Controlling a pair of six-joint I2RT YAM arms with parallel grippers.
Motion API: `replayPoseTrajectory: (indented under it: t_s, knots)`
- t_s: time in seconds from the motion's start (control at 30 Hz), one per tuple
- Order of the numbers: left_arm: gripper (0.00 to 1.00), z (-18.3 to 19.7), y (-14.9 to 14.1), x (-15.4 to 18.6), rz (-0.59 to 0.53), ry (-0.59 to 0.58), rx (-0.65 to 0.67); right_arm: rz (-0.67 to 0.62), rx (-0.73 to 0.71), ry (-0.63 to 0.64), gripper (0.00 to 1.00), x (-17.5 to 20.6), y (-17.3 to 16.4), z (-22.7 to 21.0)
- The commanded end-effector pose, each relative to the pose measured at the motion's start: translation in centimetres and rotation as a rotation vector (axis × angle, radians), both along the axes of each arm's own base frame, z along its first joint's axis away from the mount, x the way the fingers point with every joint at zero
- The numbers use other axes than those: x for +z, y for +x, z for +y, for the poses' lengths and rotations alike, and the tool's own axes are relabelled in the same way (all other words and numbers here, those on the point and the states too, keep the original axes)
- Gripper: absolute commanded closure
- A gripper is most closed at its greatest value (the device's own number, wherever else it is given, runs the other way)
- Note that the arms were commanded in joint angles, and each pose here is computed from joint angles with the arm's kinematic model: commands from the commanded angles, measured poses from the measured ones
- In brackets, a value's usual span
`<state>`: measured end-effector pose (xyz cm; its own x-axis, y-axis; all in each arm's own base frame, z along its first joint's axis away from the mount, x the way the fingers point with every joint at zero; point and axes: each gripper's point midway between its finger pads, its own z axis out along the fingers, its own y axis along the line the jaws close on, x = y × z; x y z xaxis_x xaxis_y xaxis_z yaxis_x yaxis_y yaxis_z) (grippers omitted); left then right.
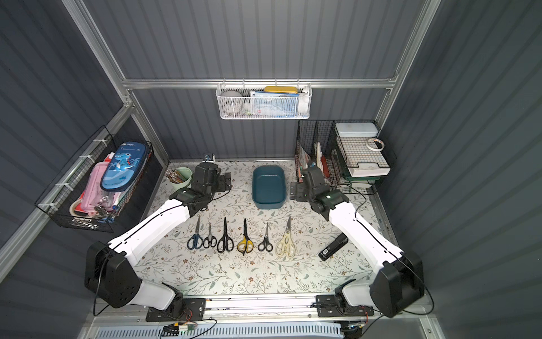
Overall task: Take the scissors out of the storage box
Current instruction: Reset both arms
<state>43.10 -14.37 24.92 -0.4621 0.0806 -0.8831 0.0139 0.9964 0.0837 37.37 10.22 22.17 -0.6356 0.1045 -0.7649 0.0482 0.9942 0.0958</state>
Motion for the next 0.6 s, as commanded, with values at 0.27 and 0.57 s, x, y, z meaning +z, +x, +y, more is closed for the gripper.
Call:
replayPoseTrajectory:
  t_s: [0.27,0.57]
  knots:
    - [0.01,4.8,2.2,-0.8,-0.198,0.054,-0.045,-0.220,-0.108,-0.076,0.01,-2.4,-0.6,-6.0]
    - [0.01,5.7,0.2,-3.1,-0.265,0.100,-0.092,-0.210,-0.244,-0.272,0.01,-7.4,-0.3,-11.7]
